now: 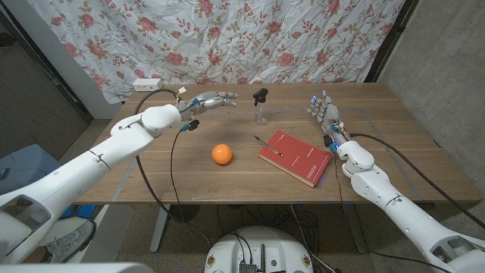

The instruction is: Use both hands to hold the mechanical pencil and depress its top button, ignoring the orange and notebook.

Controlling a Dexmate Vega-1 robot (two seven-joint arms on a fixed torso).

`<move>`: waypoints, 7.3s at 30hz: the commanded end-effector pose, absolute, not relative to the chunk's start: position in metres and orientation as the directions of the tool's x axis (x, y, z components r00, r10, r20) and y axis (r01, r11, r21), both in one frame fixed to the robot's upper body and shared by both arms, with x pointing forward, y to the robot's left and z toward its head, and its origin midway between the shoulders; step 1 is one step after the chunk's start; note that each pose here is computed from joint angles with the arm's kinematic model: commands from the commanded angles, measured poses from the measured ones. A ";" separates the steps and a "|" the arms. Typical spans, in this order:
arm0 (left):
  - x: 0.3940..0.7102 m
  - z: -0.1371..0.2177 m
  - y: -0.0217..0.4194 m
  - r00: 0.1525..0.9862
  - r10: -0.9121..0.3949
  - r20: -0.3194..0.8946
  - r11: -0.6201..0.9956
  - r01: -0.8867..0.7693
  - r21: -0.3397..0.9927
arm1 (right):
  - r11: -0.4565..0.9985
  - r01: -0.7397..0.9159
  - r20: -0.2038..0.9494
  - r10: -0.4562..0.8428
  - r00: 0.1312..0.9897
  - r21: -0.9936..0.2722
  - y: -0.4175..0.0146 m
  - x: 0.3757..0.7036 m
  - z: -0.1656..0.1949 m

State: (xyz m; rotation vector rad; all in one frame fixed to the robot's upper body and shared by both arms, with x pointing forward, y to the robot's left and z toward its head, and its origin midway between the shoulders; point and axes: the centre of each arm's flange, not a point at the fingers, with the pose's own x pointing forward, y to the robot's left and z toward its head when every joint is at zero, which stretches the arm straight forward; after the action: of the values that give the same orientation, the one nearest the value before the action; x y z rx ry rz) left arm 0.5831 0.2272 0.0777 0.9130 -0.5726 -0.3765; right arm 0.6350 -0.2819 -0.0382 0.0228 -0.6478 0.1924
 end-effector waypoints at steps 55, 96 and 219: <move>0.562 0.104 0.123 0.841 -0.540 0.031 -0.258 -0.201 0.945 | 0.984 -0.179 0.617 0.126 0.777 0.025 -0.303 0.645 -0.052; 0.577 0.071 0.074 0.821 -0.571 0.024 -0.399 -0.302 0.866 | 0.986 -0.160 0.619 0.102 0.779 0.038 -0.316 0.633 -0.058; 0.593 0.026 0.062 0.791 -0.584 0.183 -0.323 -0.434 0.841 | 0.992 -0.121 0.600 0.079 0.796 0.030 -0.316 0.636 -0.060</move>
State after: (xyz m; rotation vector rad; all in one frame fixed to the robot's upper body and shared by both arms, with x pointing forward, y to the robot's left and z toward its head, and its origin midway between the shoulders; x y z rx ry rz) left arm 0.5913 0.0618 0.0246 1.9699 -0.7454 -0.1924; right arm 0.6362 -0.3155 -0.0605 0.0674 -0.6397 0.1116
